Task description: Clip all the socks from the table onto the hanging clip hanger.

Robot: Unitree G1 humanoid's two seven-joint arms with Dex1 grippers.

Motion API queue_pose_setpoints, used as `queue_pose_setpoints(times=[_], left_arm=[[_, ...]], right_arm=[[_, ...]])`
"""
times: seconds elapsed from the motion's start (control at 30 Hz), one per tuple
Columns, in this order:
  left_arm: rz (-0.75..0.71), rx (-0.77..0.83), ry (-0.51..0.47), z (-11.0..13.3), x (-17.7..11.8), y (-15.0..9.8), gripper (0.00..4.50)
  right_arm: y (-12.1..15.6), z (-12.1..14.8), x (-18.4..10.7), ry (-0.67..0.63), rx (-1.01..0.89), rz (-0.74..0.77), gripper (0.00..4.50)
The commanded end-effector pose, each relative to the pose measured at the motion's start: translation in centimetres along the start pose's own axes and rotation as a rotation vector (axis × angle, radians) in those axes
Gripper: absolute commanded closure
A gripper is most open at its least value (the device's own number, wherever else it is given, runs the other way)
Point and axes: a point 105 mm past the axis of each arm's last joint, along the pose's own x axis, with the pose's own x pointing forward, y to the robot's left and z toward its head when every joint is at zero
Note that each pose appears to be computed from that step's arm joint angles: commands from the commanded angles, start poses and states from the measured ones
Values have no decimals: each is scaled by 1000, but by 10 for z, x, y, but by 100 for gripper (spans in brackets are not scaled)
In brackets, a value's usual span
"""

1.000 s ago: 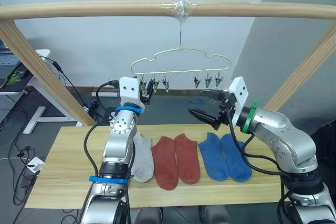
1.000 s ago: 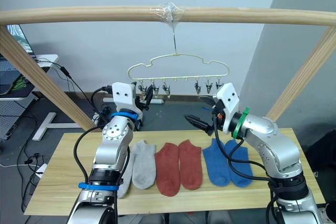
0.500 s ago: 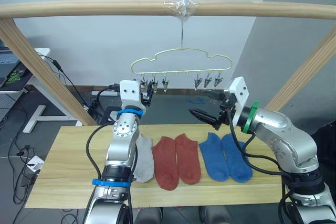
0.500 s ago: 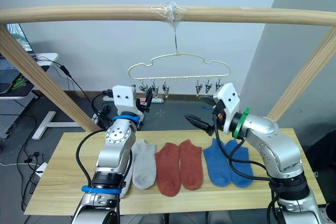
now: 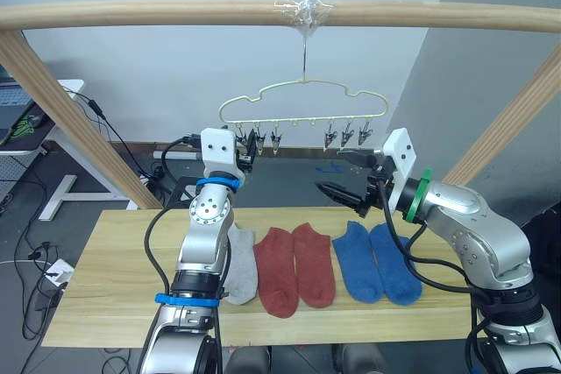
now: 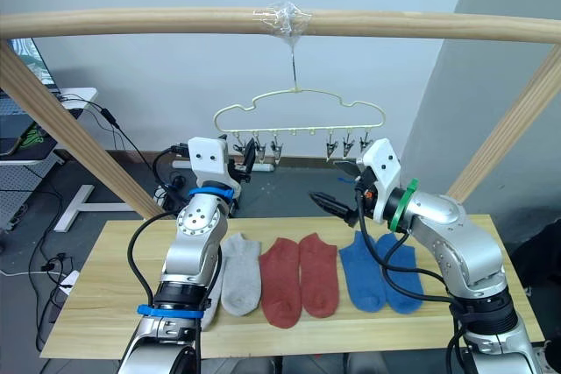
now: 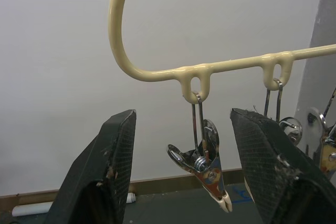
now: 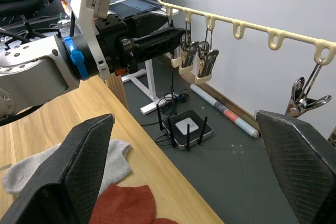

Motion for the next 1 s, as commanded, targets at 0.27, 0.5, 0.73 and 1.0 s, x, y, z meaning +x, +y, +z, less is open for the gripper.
queue_pose_setpoints(times=[0.27, 0.5, 0.73, 1.0], left_arm=[[19, 4, -37, 7, -4, -2, 158], [-1, -10, -37, 7, -5, -11, 158], [4, 3, -39, 7, -1, -10, 158], [36, 31, -57, 12, 4, -10, 158]], right_arm=[[2, 14, -5, -38, -35, 0, 0], [1, 14, -5, -39, -35, -4, 0], [1, 14, -5, -36, -33, -9, 0], [2, 15, -6, -38, -33, -11, 0]])
